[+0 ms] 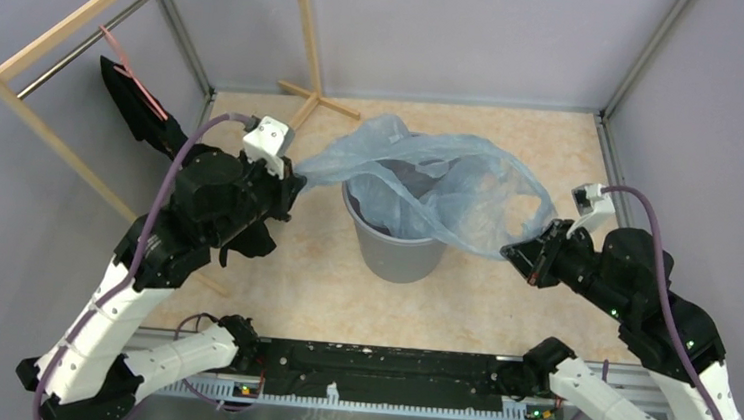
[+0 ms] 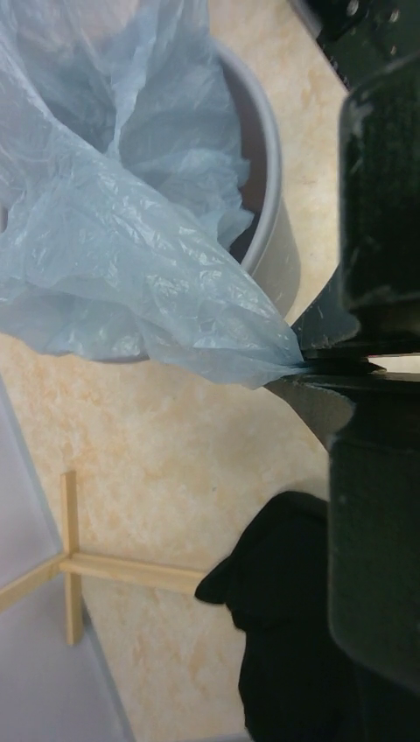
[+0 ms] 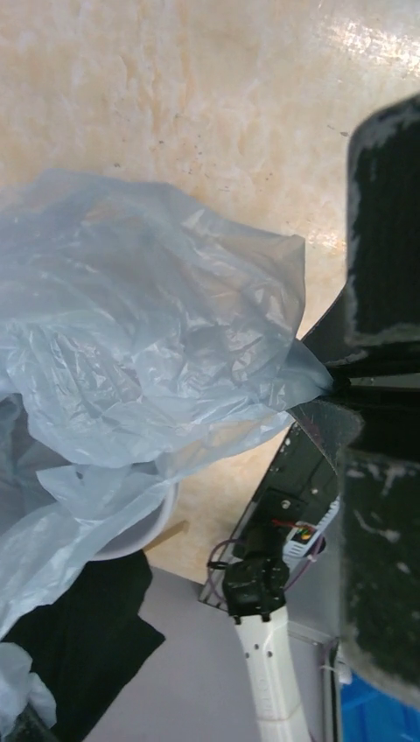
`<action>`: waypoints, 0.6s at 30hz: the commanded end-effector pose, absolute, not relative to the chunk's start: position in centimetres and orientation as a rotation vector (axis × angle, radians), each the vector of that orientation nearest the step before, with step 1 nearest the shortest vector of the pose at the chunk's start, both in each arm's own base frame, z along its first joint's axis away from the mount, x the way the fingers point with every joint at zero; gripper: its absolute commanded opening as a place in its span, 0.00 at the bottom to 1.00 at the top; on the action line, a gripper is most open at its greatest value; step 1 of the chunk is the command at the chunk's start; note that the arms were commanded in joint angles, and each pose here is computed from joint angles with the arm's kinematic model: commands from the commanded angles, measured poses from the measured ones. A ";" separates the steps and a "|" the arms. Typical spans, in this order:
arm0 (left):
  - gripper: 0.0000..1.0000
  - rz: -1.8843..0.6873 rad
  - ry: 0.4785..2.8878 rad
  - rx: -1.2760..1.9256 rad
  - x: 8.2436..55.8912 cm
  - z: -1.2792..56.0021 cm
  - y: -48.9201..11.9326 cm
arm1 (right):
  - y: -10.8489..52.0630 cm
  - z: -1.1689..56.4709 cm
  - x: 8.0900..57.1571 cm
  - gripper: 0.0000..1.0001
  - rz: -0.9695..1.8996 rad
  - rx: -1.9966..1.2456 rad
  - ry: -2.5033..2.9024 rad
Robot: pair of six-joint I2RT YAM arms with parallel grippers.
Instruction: Put the trash bags into the trash bin
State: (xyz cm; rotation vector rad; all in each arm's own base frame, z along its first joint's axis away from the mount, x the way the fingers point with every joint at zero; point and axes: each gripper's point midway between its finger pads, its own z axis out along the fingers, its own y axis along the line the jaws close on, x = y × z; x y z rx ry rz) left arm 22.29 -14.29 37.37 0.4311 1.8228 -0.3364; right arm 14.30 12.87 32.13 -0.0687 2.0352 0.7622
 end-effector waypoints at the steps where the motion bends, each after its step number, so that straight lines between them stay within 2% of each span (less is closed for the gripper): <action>1: 0.16 -0.532 1.801 0.409 19.3 39.1 -15.0 | 14.4 33.1 13.1 0.00 0.886 -0.189 1.957; 4: 0.23 -0.655 1.786 0.330 18.0 40.6 -15.3 | 15.8 33.4 13.2 0.00 0.954 -0.233 1.929; 5: 0.29 -0.686 1.792 0.292 17.9 40.7 -15.4 | 16.0 33.5 13.4 0.00 0.956 -0.233 1.925; 9: 0.79 -0.799 1.823 0.092 17.8 40.2 -15.5 | 16.3 33.8 13.9 0.00 0.963 -0.236 1.902; 11: 0.96 -0.901 1.800 0.059 17.5 39.7 -16.6 | 16.4 34.2 14.0 0.00 0.971 -0.235 1.881; 12: 0.98 -0.940 1.773 0.051 17.3 39.9 -16.8 | 16.4 34.4 14.0 0.00 0.974 -0.234 1.873; 18: 0.99 -1.021 1.754 -0.054 18.3 39.7 -17.8 | 16.5 34.8 13.8 0.00 0.997 -0.234 1.849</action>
